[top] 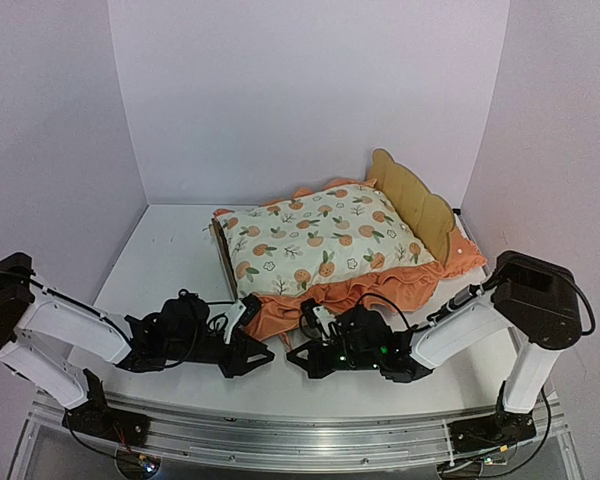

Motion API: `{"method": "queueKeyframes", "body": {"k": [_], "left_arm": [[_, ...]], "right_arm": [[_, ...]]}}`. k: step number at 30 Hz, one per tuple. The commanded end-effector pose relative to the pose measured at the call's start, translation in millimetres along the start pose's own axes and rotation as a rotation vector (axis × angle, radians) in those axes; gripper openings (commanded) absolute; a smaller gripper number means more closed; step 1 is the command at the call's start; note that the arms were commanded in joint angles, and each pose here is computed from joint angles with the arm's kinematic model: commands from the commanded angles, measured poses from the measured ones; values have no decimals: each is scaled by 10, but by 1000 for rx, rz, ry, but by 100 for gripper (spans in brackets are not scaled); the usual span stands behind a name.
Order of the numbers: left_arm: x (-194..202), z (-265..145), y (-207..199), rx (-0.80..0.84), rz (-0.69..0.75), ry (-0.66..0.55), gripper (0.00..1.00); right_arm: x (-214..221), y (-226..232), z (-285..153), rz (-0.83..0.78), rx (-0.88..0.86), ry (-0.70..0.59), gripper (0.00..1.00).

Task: Set up the pet bed

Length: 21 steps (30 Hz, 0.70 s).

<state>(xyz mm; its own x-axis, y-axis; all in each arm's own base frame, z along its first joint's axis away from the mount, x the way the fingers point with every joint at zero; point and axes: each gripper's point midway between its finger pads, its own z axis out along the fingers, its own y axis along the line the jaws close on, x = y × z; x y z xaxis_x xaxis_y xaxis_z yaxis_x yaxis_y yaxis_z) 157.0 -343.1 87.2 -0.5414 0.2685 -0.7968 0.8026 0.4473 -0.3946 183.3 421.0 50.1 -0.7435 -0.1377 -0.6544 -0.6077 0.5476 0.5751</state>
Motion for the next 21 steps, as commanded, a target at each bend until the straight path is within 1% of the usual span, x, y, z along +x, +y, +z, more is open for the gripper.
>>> {"method": "queueKeyframes", "body": {"k": [1, 3, 6, 13, 16, 21], "left_arm": [[-274, 145, 95, -73, -100, -99, 37], [-303, 199, 104, -77, -126, -116, 38], [-351, 257, 114, -76, -164, -139, 39], [-430, 306, 146, -82, -206, -184, 41], [-418, 321, 203, -110, -220, -186, 42], [-438, 313, 276, -152, -219, -201, 41]], "right_arm": [[-278, 242, -122, 49, -107, -118, 0], [-273, 283, -143, 56, -129, -112, 0], [-269, 232, -212, 91, -113, -128, 0], [-456, 9, -381, 133, -3, -271, 0], [-520, -187, -420, 175, 85, -338, 0], [-560, -432, -327, 195, 180, -376, 0]]}}
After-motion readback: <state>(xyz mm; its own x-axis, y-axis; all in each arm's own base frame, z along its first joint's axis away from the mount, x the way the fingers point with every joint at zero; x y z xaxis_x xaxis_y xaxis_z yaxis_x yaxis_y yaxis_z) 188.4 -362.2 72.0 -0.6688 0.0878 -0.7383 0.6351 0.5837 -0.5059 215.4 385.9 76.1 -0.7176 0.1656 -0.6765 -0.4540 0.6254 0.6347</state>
